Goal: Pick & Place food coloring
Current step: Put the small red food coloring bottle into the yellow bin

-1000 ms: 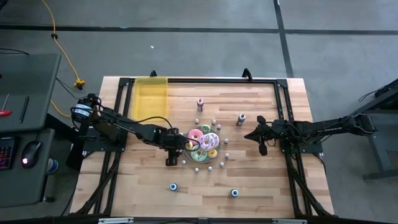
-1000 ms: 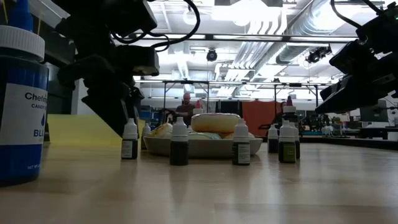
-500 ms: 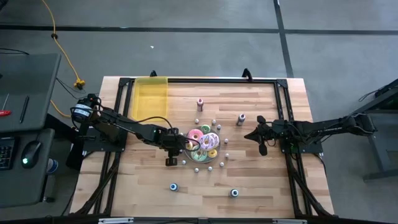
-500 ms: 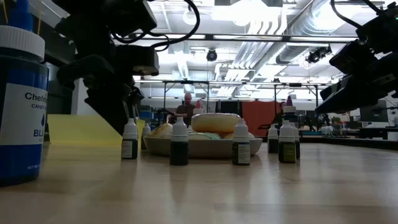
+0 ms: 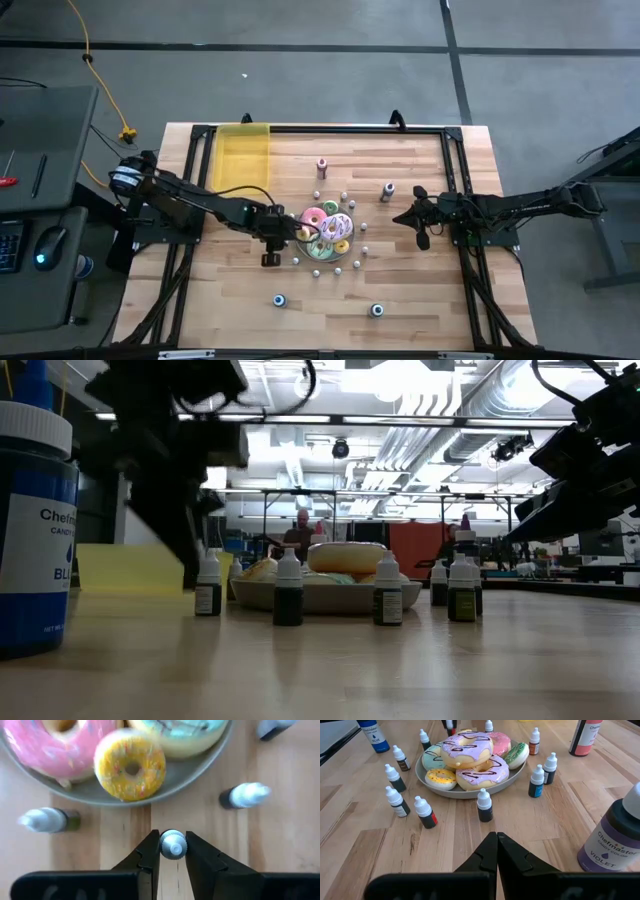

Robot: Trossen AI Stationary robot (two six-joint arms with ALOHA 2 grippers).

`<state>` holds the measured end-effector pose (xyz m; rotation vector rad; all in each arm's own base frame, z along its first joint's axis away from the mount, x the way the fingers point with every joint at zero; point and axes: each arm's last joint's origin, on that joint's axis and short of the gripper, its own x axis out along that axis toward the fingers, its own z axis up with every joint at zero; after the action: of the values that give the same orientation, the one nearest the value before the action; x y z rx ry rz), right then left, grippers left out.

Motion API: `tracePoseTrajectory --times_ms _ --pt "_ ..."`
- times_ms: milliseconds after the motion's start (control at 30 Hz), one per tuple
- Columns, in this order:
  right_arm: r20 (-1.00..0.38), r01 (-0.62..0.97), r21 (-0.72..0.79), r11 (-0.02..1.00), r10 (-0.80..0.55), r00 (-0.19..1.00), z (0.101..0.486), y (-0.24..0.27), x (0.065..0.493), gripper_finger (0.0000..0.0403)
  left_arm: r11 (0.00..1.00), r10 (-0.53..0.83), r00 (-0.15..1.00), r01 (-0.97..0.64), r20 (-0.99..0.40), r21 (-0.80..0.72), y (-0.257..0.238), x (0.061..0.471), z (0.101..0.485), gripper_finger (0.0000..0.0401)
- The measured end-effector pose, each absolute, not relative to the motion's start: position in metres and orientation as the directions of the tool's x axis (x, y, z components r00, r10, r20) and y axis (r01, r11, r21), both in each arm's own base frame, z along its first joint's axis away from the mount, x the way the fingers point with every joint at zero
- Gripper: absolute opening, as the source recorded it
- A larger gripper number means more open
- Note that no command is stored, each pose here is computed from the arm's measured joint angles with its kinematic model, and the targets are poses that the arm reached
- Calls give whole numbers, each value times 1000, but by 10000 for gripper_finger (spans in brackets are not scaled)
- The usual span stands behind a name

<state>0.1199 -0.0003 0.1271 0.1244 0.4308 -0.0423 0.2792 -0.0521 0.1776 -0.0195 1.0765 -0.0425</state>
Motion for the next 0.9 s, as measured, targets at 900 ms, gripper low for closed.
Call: tracePoseTrajectory --times_ms 900 --pt "-419 67 111 992 -14 908 127 0 120 0 826 258 353 -563 -900 16 14 181 284 66"
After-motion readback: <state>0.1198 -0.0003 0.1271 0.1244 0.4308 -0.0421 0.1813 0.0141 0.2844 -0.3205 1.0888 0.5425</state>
